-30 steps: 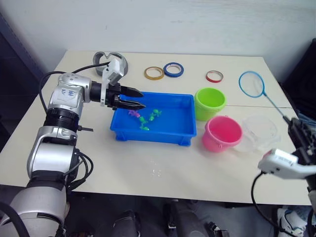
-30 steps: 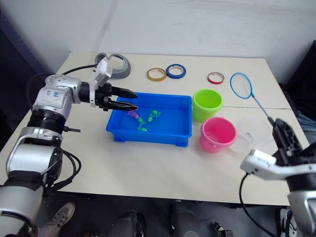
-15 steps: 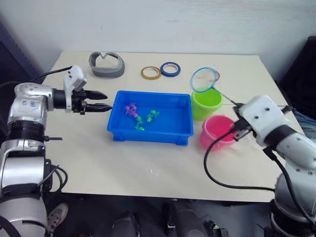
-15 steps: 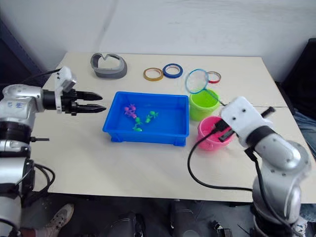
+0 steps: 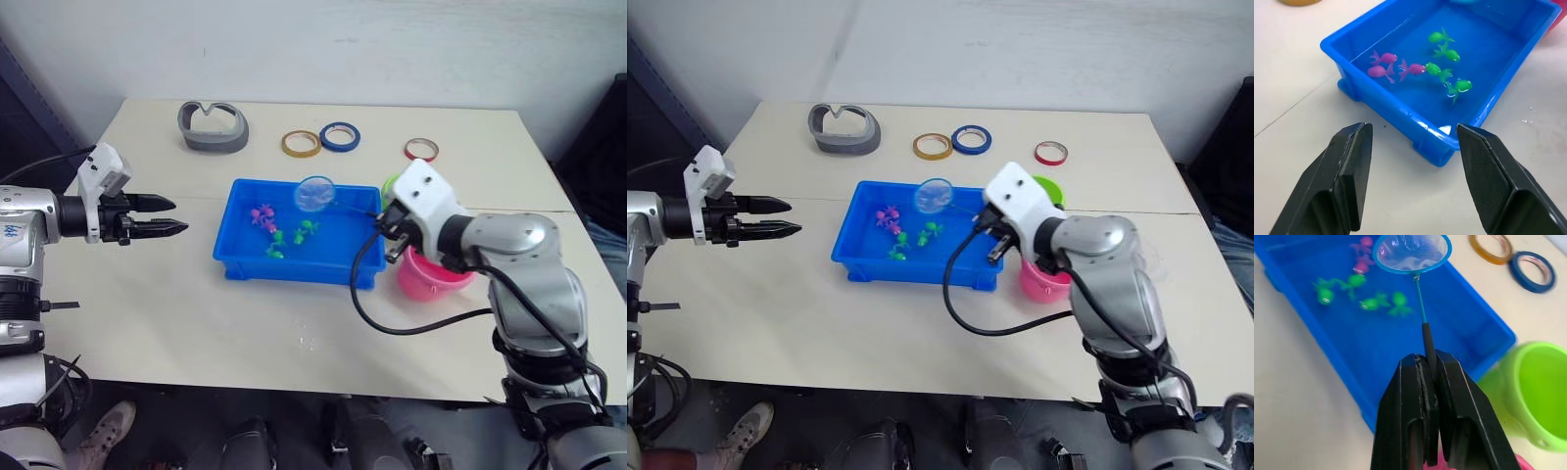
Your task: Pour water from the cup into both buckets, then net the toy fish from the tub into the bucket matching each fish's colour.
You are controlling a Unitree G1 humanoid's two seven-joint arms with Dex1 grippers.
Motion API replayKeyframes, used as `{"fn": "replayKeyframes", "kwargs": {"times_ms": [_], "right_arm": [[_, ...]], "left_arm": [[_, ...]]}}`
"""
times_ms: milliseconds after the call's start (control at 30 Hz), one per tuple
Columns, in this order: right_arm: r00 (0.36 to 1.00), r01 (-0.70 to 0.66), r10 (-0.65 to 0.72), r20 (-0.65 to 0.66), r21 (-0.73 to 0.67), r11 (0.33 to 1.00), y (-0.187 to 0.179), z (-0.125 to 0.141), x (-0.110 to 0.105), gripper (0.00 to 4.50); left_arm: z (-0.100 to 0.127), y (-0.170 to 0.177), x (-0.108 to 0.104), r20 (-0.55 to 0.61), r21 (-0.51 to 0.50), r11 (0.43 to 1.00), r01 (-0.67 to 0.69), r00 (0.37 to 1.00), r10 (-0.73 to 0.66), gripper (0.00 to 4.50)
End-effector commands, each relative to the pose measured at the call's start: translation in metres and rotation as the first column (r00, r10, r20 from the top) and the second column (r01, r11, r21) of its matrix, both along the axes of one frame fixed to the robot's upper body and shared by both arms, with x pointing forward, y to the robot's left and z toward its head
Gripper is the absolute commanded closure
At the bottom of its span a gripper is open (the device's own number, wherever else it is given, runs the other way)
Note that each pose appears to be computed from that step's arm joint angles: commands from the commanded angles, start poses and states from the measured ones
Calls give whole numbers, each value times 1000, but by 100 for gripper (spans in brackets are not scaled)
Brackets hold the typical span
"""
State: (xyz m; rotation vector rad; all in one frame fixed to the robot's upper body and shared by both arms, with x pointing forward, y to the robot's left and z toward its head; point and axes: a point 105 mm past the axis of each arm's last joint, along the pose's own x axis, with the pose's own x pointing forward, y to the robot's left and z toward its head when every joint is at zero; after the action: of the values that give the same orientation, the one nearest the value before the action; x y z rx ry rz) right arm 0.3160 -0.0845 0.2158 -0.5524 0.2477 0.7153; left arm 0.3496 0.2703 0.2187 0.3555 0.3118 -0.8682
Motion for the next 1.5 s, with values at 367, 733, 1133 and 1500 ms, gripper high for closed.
{"fn": "replayKeyframes", "kwargs": {"times_ms": [367,733,1133,1500], "right_arm": [[986,-62,77,-146,107,992,48,-11,-11,450],[942,4,68,-329,212,977,70,-37,-7,450],[916,153,-50,-398,231,961,65,-49,18,450],[922,208,-93,-375,277,938,66,-47,33,450]], "left_arm": [[16,-13,2,65,-34,999,22,998,-20,148],[16,-13,1,62,-38,999,21,998,-19,148],[17,-13,-2,61,-38,999,17,998,-14,148],[19,-12,-3,62,-32,999,15,998,-13,148]]}}
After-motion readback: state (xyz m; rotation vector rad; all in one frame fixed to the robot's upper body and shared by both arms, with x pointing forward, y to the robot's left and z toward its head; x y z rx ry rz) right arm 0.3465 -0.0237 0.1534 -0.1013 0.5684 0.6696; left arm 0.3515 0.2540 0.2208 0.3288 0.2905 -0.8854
